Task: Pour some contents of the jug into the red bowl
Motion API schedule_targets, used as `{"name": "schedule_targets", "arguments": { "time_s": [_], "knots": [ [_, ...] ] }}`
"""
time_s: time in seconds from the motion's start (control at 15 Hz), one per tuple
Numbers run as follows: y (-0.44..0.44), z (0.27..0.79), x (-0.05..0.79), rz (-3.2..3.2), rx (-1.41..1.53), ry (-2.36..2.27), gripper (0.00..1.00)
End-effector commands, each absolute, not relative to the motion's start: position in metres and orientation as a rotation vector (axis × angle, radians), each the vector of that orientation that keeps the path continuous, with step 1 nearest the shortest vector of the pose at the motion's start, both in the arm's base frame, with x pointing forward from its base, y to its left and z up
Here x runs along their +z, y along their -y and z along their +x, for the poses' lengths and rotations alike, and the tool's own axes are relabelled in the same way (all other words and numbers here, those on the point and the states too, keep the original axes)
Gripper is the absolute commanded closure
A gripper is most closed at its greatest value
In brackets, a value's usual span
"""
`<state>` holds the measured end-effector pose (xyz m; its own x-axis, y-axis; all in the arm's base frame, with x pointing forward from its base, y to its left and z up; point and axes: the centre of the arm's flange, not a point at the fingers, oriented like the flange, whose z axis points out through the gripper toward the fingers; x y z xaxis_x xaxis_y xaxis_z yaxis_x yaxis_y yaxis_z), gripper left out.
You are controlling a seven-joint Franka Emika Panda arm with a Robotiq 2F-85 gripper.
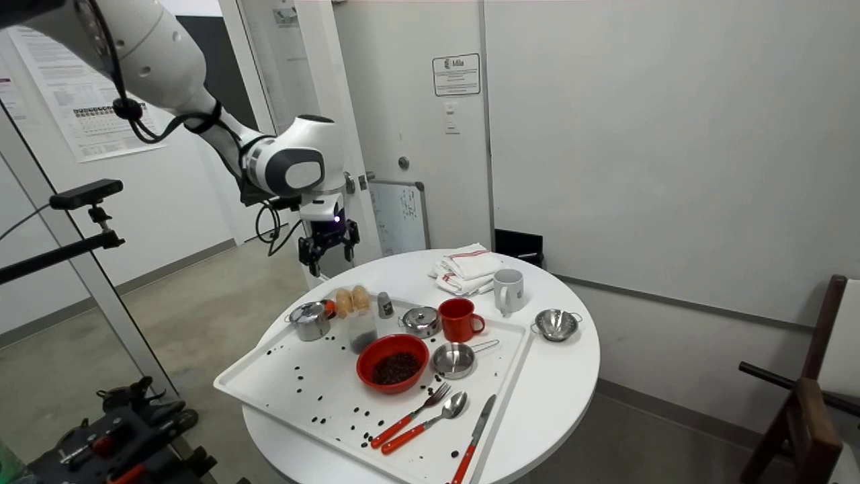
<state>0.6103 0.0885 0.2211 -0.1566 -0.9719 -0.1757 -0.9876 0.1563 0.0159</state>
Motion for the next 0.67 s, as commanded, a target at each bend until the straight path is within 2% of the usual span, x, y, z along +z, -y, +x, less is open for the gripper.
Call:
{"name": "schedule_targets", "arguments": {
  "time_s": [0.0,0.6],
  "knots": [
    [-0.112,0.626,0.187,-1.726,0.062,-2.424,0.0],
    [-0.11,0.639,0.144,-1.348,-0.258,-2.687,0.0]
  ]
}}
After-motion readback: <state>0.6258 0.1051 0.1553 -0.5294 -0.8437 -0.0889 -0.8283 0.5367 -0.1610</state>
